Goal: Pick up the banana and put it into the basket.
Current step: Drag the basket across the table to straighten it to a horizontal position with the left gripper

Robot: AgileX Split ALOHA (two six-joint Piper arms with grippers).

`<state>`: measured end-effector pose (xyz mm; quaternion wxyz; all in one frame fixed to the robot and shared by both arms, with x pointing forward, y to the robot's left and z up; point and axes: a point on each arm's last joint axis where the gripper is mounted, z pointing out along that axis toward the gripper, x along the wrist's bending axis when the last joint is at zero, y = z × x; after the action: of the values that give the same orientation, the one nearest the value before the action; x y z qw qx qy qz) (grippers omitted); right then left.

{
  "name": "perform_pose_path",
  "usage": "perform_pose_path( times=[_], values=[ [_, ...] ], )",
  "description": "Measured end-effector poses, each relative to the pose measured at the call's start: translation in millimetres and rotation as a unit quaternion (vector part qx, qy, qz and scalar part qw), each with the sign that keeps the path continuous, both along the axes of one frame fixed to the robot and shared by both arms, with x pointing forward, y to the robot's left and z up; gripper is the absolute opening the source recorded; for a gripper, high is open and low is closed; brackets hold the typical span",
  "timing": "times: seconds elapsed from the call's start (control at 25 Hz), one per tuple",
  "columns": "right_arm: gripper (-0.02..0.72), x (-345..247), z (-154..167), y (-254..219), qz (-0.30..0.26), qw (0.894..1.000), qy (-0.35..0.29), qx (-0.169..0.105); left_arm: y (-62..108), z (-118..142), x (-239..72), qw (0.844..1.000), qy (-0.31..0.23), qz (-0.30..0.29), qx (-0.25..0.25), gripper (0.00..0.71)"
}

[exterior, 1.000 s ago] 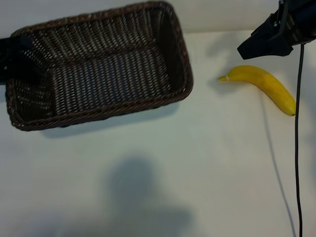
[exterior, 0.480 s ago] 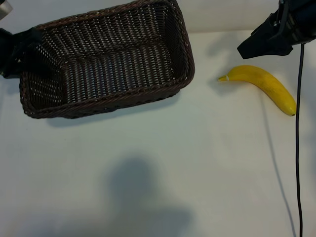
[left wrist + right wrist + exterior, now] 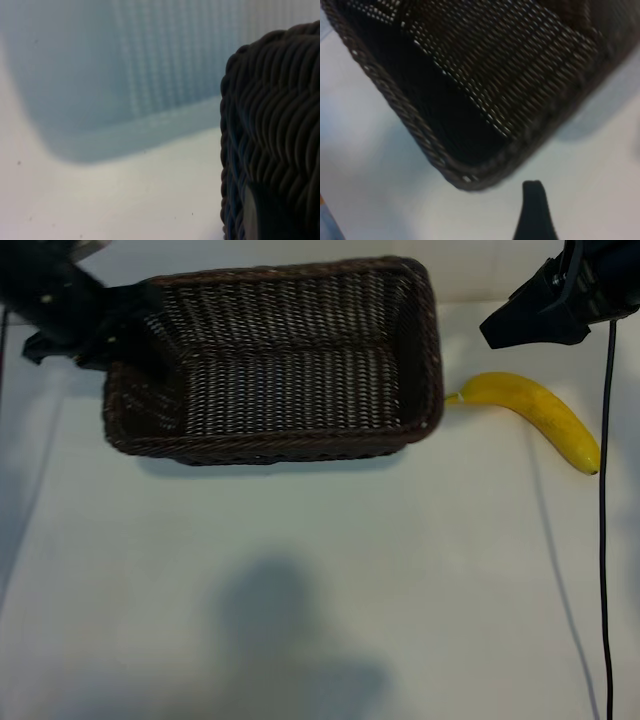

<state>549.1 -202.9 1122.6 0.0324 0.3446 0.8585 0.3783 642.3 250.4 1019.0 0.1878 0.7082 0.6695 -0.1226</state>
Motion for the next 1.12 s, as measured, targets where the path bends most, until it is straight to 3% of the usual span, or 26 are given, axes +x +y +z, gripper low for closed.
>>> perform_pose_path(
  times=[0.2, 0.32, 0.84, 1.12],
  values=[
    [0.515, 0.1, 0.0, 0.0, -0.003, 1.0, 0.002, 0.001, -29.7, -12.6, 9.7, 0.999, 0.019, -0.002, 0.038, 0.16],
    [0.515, 0.1, 0.0, 0.0, -0.003, 1.0, 0.002, 0.001, -38.7, -29.6, 11.8, 0.998, 0.041, -0.004, 0.046, 0.16],
    [0.515, 0.3, 0.1, 0.0, -0.005, 1.0, 0.003, 0.002, -50.4, -79.3, 24.3, 0.997, 0.057, 0.011, 0.042, 0.158],
    [0.515, 0.3, 0.1, -0.1, -0.006, 1.0, 0.002, 0.002, -51.3, -81.0, 26.8, 0.998, 0.047, 0.015, 0.039, 0.158]
  ],
)
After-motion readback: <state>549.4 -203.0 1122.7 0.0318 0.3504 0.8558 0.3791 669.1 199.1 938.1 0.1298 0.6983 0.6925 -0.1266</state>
